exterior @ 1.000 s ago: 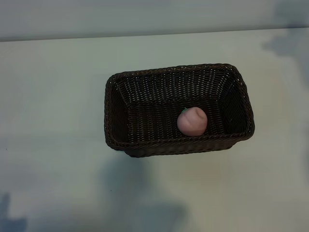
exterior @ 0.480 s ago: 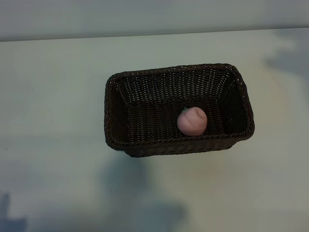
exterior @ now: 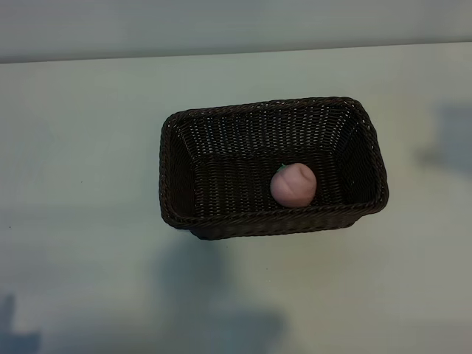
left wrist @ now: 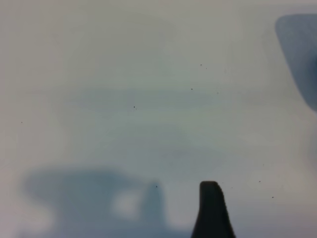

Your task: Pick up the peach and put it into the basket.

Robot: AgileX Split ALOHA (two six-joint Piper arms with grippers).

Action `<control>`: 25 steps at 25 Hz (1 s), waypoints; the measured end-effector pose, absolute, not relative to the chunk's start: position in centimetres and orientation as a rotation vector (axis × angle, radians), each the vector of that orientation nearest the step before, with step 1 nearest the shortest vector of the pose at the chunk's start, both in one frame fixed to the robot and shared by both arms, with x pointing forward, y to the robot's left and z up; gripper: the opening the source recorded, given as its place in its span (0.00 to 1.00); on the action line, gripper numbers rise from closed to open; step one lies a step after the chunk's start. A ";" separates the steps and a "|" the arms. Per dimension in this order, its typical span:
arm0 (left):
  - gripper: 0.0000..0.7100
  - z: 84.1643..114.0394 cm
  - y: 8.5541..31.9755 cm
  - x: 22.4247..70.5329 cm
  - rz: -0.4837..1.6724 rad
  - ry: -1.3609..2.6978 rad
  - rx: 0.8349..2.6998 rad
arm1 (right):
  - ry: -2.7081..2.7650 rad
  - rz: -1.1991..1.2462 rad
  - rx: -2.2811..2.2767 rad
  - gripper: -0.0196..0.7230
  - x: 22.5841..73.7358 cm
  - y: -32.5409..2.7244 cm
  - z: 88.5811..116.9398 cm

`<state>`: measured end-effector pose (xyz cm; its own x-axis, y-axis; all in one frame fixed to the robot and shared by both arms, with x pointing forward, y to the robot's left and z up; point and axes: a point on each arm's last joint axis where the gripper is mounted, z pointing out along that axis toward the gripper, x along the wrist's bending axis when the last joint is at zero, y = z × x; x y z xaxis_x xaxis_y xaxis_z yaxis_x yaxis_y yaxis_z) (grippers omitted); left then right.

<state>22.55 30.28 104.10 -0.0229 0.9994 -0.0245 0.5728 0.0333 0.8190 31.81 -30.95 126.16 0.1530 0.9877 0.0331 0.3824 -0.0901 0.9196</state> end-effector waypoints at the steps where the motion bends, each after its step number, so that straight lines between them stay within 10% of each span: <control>1: 0.71 104.1 30.3 22.6 0.843 1.669 1.609 | 1.335 0.928 1.594 0.83 31.0 -30.9 125.7; 25: 0.71 104.1 30.3 22.6 0.842 1.671 1.608 | 1.297 1.057 1.404 0.83 20.7 -29.6 111.2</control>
<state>22.55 30.28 104.10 -0.0245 0.9993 -0.0268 0.5727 0.0360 0.8190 20.70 -29.56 111.17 0.0758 0.9971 0.0042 0.2055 -0.0198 0.9785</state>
